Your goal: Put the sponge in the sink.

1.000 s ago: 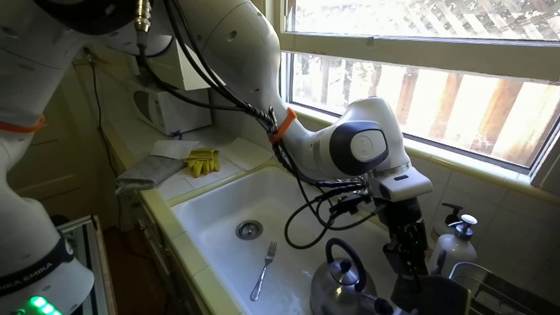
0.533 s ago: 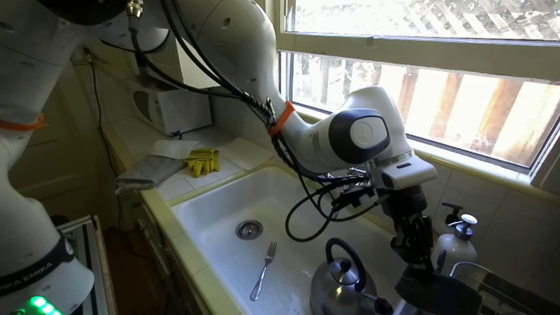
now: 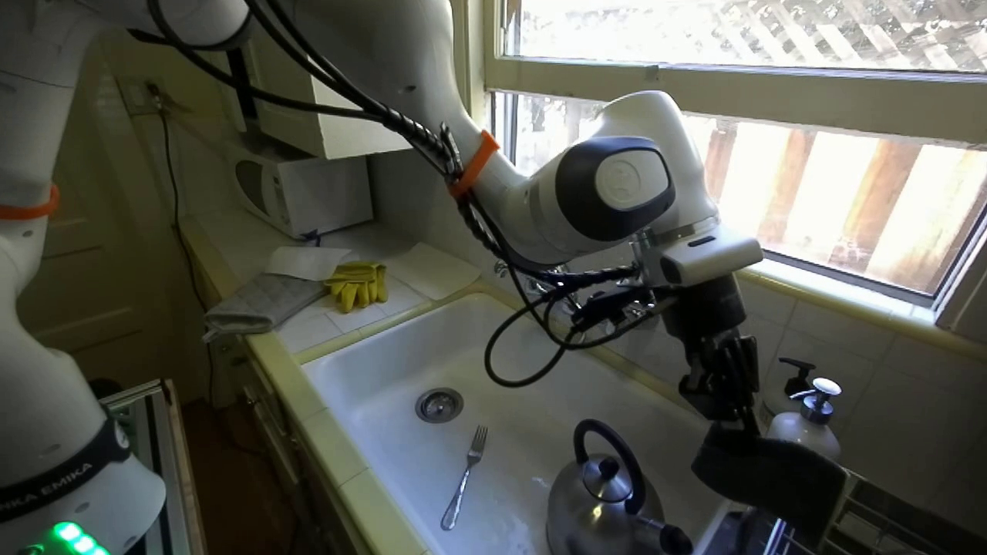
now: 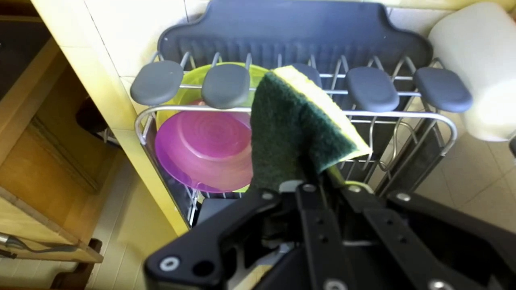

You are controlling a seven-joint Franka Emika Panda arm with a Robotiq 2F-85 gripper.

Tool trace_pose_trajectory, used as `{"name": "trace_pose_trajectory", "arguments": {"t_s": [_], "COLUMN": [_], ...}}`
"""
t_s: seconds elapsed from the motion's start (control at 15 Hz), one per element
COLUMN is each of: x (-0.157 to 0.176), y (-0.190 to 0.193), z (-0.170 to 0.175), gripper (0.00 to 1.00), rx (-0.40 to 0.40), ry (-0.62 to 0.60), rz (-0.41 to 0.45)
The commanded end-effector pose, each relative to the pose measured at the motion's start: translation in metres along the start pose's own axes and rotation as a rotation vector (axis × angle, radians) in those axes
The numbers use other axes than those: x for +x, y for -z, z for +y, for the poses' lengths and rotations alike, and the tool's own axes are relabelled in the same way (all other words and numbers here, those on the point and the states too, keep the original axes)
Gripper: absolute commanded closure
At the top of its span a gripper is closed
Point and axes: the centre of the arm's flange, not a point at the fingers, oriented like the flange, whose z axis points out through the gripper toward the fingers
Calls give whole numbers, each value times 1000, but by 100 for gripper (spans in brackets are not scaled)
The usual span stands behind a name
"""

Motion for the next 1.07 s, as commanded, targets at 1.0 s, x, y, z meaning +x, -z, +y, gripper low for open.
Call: {"name": "trace_pose_trajectory", "arguments": {"t_s": [1.0], "x": [-181], "y": [118], "z": [40], "gripper": [98], "rx": [460], "ry": [777], "rz": [-116]}}
